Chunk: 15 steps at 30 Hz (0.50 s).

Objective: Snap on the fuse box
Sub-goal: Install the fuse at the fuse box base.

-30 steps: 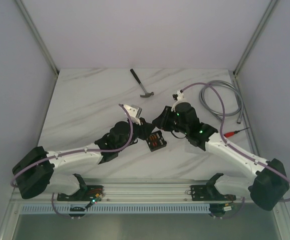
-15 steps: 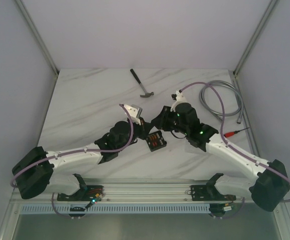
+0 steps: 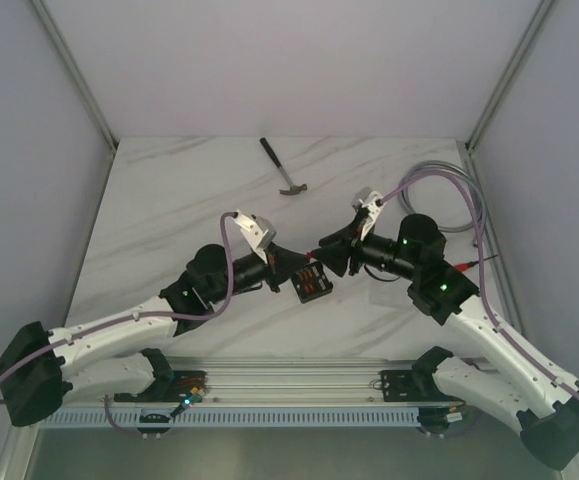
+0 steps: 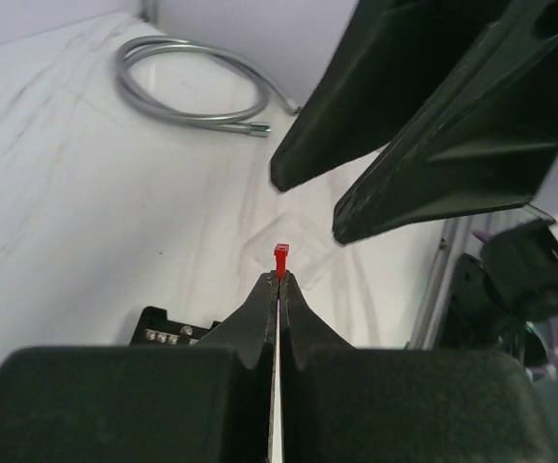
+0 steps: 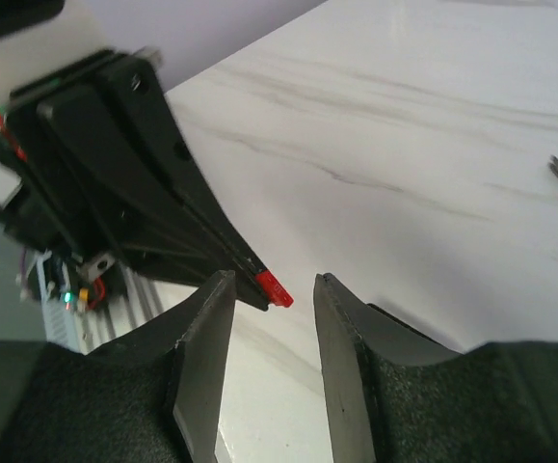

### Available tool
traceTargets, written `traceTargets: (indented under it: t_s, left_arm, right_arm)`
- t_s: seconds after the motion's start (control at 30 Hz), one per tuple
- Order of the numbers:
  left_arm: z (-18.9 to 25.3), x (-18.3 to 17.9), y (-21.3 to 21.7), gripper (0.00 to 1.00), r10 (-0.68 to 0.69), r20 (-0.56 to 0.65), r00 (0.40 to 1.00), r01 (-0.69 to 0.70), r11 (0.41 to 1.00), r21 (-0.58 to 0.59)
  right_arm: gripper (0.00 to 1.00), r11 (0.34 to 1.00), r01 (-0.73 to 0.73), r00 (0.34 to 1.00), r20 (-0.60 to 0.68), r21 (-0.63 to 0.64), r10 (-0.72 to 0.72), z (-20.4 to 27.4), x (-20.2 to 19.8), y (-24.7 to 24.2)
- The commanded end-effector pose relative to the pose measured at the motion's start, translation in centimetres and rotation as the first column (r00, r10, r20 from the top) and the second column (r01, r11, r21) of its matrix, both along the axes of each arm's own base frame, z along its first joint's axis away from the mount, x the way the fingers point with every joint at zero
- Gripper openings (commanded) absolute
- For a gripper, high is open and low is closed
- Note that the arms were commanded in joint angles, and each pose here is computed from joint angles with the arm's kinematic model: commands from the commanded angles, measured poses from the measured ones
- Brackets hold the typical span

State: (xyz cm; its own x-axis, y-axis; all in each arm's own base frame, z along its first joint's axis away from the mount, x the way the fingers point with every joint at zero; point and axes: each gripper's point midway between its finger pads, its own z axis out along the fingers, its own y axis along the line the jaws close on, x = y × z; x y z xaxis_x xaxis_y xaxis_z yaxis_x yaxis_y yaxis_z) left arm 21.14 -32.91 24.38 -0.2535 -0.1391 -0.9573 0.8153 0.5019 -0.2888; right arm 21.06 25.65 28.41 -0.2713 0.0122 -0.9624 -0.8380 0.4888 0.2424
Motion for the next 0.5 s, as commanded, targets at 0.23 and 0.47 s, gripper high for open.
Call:
traceTargets:
  t_s: [0.23,0.47]
  left_arm:
    - [2.1,-4.6,-0.1,0.00,-0.251,0.123,0.960,0.249,0.968,0.028]
    - [2.3,-5.6,-0.3,0.00,-0.307,0.127,0.943,0.306,0.952,0.023]
  right_arm:
    - [0.41,0.937,-0.339,0.922,0.167,-0.084,0.349,0.9,-5.1,0.9]
    - [0.33,0.923,-0.371,0.907,0.176,-0.097,0.383,0.7,-5.6,0.8]
